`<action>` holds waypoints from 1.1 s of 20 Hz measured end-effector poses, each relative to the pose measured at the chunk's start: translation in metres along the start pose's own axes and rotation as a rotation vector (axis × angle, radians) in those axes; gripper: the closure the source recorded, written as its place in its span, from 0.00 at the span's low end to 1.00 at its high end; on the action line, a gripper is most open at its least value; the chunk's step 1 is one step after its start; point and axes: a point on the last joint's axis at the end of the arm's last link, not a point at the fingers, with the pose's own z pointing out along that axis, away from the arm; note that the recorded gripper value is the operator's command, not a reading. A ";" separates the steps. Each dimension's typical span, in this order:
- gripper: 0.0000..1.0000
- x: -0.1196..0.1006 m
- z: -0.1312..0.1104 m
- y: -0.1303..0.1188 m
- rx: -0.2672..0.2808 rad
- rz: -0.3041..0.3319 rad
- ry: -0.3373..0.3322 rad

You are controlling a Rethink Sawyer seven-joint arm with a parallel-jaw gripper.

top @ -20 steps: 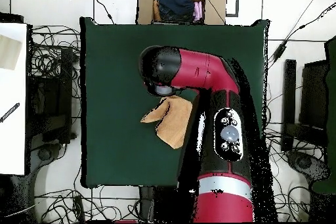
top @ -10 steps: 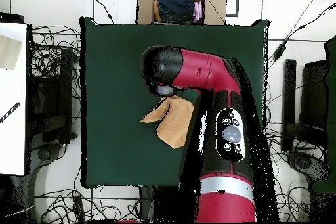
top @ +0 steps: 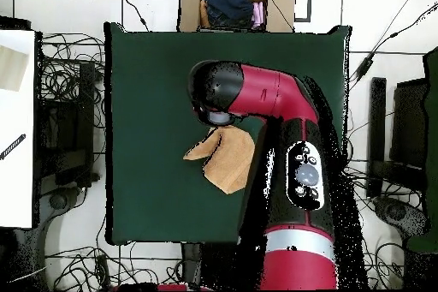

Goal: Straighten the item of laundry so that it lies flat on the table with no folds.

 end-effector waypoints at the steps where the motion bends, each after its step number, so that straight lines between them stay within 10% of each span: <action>1: 0.00 0.000 0.001 0.000 0.000 0.000 -0.001; 22: 0.00 -0.007 0.038 -0.007 0.004 0.008 -0.039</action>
